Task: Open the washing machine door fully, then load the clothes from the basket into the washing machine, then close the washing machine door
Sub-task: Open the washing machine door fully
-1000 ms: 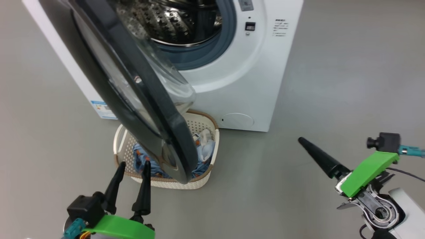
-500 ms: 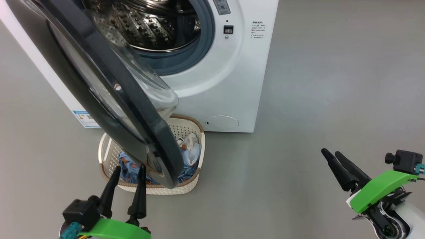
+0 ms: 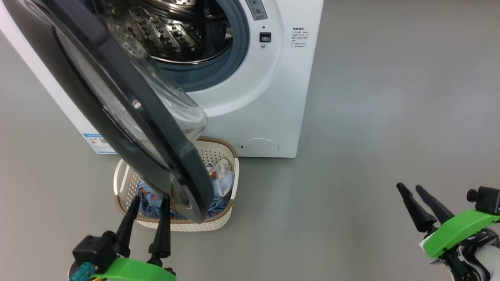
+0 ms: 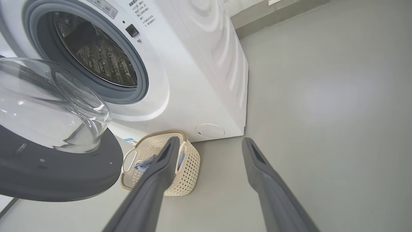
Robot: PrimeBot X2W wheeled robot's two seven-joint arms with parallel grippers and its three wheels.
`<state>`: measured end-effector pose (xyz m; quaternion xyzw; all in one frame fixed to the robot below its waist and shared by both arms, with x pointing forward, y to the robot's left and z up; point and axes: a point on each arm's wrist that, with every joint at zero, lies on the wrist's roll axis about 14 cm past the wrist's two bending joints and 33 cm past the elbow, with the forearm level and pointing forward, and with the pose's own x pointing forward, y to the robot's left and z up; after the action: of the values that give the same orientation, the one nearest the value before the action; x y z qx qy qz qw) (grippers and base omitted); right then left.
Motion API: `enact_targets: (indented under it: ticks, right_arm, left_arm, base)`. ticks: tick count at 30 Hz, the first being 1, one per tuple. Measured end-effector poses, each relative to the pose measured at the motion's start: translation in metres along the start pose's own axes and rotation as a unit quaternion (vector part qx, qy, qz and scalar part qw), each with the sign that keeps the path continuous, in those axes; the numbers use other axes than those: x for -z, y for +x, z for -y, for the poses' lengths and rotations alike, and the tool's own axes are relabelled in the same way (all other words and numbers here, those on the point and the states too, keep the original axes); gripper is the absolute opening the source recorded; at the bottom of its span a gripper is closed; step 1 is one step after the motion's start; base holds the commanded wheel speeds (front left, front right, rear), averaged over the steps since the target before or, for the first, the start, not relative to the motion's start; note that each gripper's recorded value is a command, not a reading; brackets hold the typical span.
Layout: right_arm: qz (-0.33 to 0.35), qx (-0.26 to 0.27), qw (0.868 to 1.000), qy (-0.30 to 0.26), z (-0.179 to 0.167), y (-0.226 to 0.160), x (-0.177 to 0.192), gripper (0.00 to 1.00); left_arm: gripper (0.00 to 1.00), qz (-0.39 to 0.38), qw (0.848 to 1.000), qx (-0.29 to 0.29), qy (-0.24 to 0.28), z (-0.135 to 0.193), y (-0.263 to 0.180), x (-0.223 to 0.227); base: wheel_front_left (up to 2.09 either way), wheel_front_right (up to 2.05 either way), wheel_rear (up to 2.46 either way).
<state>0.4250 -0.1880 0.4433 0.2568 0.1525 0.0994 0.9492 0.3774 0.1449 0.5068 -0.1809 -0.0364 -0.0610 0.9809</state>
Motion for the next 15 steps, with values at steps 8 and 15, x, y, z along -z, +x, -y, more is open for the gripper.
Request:
enact_targets:
  ticks: [8,15]
  right_arm:
    - [0.055,-0.002,0.995,-0.085,0.0,0.002,-0.034,1.0]
    - [0.095,0.0,0.988,-0.12,-0.005,-0.007,-0.045,1.0]
  left_arm:
    - [1.0,-0.003,1.0,-0.001,-0.001,0.0,-0.003,0.002]
    - [1.0,0.0,1.0,-0.001,0.0,0.0,-0.004,0.0]
  base:
    - [0.0,0.0,0.0]
    - [0.0,0.0,0.0]
